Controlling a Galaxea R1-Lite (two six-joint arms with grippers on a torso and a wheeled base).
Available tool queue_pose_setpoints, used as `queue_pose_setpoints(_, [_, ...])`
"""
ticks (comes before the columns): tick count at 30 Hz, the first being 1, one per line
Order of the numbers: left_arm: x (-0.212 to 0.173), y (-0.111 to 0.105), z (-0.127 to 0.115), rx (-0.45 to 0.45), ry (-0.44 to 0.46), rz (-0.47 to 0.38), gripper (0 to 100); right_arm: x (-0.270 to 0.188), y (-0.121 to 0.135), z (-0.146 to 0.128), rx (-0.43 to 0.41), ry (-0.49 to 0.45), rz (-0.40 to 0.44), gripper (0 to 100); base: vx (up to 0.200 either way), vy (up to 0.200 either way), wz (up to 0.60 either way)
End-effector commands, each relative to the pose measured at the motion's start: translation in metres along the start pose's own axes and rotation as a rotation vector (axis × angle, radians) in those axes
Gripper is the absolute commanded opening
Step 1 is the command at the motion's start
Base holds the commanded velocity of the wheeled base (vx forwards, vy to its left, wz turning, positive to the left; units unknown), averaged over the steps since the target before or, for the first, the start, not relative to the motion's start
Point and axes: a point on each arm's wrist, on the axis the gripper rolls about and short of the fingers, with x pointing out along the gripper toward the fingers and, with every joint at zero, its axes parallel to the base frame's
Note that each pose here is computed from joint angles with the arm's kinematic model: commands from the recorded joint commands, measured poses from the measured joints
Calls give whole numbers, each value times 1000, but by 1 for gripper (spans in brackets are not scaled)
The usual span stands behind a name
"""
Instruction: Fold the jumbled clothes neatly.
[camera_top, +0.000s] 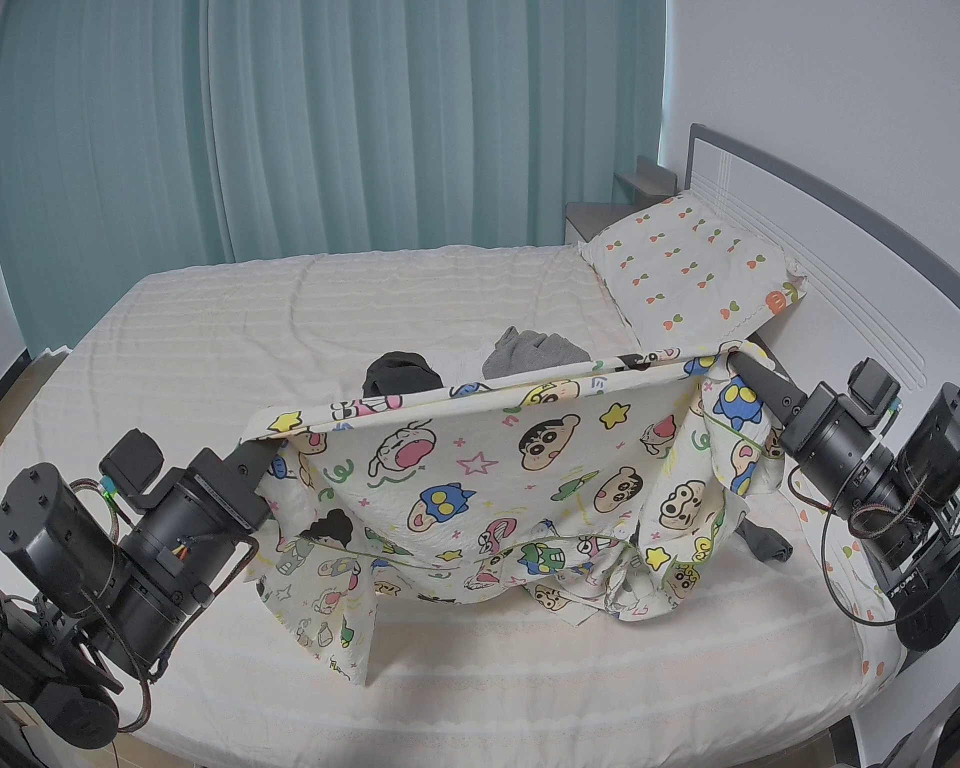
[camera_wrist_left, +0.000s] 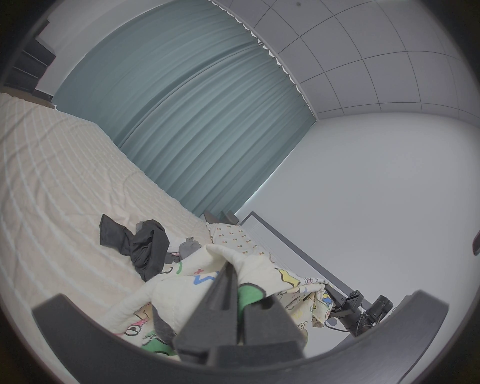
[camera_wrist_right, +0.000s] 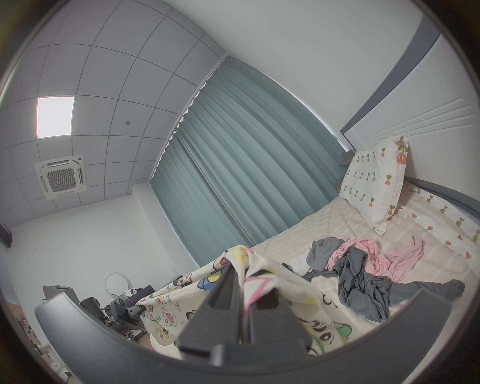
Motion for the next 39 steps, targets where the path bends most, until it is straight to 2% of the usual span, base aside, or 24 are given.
queue_pose_setpoints(1, [4, 3, -5, 2, 11, 10, 0, 2, -5, -6, 0, 21, -18, 0, -200, 0, 0])
queue_pose_setpoints(12, [4, 4, -6, 2, 14, 14, 0, 2, -4, -6, -1, 21, -13, 0, -200, 0, 0])
queue_pose_setpoints(24, [9, 8, -8, 5, 17, 34, 0, 2, -2, -6, 0, 22, -8, 0, 0, 0, 0])
queue_pose_setpoints(39, [14, 17, 2, 14, -25, 67, 0, 1, 1, -6, -1, 21, 4, 0, 0, 200, 0])
